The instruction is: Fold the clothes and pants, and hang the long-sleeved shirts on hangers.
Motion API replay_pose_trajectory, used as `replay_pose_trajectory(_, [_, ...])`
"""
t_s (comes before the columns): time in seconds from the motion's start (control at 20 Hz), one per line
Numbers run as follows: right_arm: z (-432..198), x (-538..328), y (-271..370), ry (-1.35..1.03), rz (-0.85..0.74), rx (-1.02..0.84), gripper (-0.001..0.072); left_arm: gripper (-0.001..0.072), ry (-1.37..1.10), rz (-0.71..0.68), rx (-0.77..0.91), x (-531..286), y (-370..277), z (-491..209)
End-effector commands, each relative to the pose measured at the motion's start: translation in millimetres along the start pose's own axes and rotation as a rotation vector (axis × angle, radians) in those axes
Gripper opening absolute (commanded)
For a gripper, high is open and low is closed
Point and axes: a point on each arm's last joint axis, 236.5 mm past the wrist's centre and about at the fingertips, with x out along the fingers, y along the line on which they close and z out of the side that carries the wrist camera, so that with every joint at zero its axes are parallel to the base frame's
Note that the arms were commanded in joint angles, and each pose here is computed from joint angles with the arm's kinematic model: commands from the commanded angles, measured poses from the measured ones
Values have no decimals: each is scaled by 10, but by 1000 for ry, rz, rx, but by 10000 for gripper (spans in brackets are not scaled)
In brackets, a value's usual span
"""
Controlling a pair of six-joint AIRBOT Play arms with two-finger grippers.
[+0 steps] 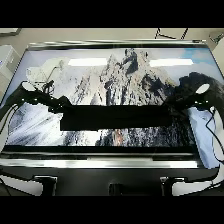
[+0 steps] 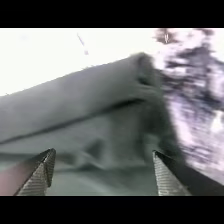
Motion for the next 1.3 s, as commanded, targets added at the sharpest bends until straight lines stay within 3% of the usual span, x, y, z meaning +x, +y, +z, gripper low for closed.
replay_pose_trajectory(0.0, [2, -147, -330, 35, -10, 45, 708, 565, -40, -9, 19, -275, -38, 27])
replay_pose_trajectory(0.45, [-235, 455, 7, 230, 168, 93, 702, 563, -130, -113, 178, -512, -940, -78])
replay_pose_trajectory(0.5, [-264, 491, 43, 241, 166, 84, 593, 564, -136, -140, 208, -486, -1081, -93])
replay_pose_trajectory(0.55, [-275, 496, 100, 243, 176, 70, 305, 563, -136, -159, 219, -447, -1193, -112])
replay_pose_trajectory(0.6, [-279, 457, 189, 244, 212, 60, 89, 558, -140, -167, 234, -395, -1292, -124])
replay_pose_trajectory(0.65, [-285, 366, 326, 242, 265, 28, 42, 553, -145, -168, 251, -332, -1375, -131])
replay_pose_trajectory(0.7, [-281, 242, 461, 228, 310, -8, 41, 440, -154, -169, 269, -249, -1469, -134])
replay_pose_trajectory(0.75, [-268, 74, 626, 200, 360, -35, 40, 244, -166, -169, 285, -138, -1566, -140])
replay_pose_trajectory(0.8, [-264, -123, 796, 166, 408, -60, 40, 96, -168, -169, 300, -2, -1654, -164])
replay_pose_trajectory(0.85, [-272, -325, 945, 133, 446, -82, 40, 52, -156, -167, 307, 188, -1741, -216])
replay_pose_trajectory(1.05, [-473, -1199, 1426, -19, 532, -201, 41, 45, -29, -178, 155, 1085, -2003, -575])
replay_pose_trajectory(1.25, [-830, -1639, 1806, -84, 559, -294, 41, 26, -5, -359, -46, 1767, -2625, -845])
